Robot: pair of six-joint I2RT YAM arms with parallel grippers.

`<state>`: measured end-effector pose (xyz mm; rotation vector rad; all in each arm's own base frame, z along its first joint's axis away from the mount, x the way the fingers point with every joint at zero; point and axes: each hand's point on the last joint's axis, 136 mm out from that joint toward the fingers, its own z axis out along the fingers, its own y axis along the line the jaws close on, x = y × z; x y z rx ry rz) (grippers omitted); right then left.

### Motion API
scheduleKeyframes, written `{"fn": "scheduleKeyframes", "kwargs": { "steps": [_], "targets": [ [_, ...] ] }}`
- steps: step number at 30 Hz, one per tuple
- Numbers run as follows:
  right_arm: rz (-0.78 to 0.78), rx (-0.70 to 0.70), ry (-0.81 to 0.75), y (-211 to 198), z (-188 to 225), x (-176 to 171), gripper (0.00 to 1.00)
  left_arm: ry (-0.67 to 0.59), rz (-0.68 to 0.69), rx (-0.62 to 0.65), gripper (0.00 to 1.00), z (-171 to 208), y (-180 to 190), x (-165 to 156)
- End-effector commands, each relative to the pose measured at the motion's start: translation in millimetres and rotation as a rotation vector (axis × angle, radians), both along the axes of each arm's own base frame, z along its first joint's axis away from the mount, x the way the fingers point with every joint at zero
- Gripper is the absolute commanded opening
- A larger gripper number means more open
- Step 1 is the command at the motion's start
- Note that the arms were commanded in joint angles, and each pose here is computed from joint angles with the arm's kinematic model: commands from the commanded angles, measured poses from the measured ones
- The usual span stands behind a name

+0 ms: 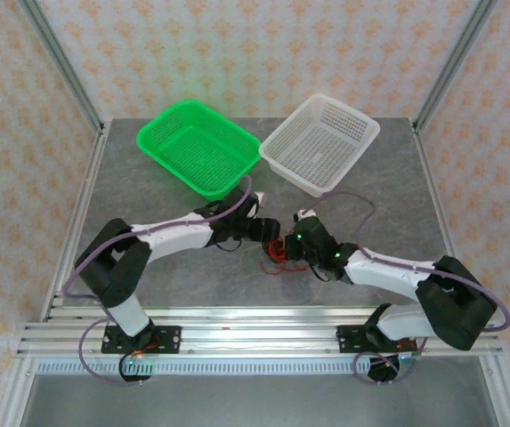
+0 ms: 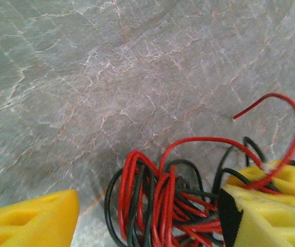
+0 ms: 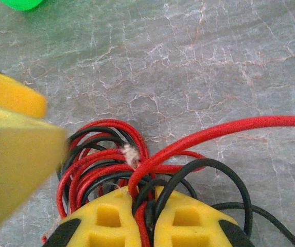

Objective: Untangle the cables

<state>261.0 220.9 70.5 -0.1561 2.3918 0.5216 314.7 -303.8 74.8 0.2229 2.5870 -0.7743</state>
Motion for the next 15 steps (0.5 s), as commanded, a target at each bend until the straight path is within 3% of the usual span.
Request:
{"fn": "scheduleKeyframes", "kwargs": {
  "steps": [1, 8, 15],
  "targets": [
    [0.015, 0.0, -0.054, 0, 9, 4, 0.0, -0.024, -0.07, 0.022, 0.73, -7, -10, 5],
    [-0.012, 0.016, -0.049, -2, 9, 4, 0.0, 0.035, -0.111, 0.056, 0.68, -39, -12, 0],
    [-0.049, 0.02, -0.045, -6, 7, 6, 0.0, 0.096, -0.128, 0.012, 0.49, -59, -13, -18]
  ]
}}
